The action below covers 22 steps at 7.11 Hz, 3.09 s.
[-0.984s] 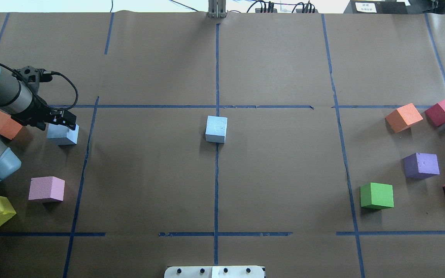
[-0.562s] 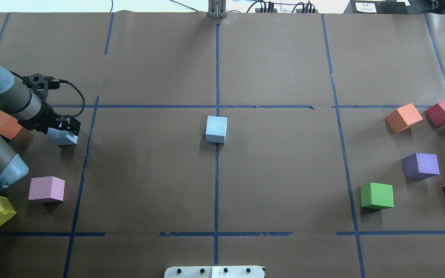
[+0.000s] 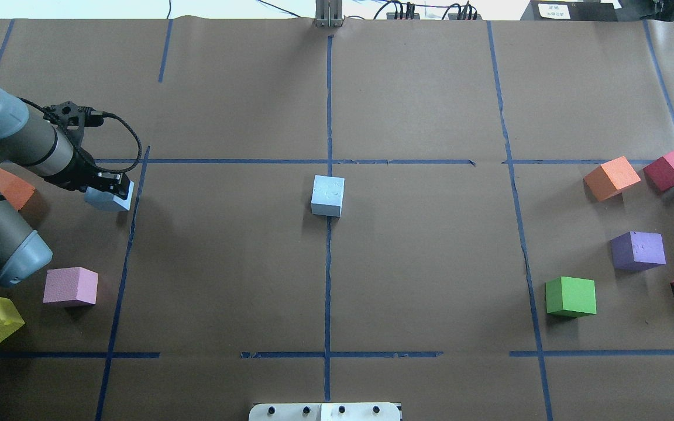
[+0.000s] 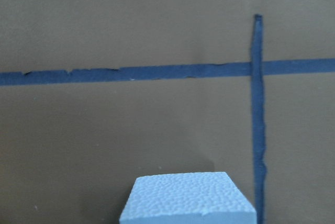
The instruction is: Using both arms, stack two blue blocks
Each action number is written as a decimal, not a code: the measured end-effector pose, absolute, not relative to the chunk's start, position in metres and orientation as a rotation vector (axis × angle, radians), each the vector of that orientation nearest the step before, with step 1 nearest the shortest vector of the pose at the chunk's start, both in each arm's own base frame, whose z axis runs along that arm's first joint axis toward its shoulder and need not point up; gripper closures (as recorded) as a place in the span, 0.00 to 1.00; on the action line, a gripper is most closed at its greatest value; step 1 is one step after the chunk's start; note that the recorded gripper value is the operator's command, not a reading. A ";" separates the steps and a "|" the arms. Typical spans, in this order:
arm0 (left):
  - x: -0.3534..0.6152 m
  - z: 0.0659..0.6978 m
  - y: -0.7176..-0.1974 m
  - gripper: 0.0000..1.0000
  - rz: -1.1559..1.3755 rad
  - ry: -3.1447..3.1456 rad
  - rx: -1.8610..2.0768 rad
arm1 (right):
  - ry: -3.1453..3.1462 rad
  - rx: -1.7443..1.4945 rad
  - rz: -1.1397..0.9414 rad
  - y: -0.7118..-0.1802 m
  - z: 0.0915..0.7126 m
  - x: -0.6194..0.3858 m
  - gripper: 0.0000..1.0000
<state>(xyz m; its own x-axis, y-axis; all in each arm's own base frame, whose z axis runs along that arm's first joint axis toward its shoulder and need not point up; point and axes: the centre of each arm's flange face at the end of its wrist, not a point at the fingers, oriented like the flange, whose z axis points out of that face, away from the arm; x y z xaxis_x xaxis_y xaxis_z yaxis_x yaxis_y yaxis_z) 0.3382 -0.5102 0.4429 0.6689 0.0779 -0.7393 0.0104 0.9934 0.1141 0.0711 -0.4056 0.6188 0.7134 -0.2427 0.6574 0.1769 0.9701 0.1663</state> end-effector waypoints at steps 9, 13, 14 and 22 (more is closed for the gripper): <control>0.586 0.112 -0.530 0.65 0.143 0.805 0.126 | -0.741 0.093 -0.231 -0.406 0.619 0.071 0.00; 0.600 0.124 -0.525 0.38 0.164 0.785 0.115 | -0.741 0.093 -0.231 -0.406 0.618 0.071 0.00; 0.602 0.126 -0.524 0.22 0.167 0.782 0.113 | -0.741 0.093 -0.231 -0.406 0.618 0.071 0.00; 0.528 0.092 -0.540 0.00 0.133 0.841 0.126 | -0.741 0.093 -0.231 -0.406 0.618 0.071 0.00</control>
<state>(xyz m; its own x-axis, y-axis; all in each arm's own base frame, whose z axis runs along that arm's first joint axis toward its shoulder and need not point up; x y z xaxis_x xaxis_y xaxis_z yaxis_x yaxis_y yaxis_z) 0.5278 -0.5404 0.0918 0.6593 0.1671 -0.7331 -0.0675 0.9842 0.1637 0.0709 -0.4060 0.6183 0.7137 -0.2408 0.6578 0.1751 0.9706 0.1653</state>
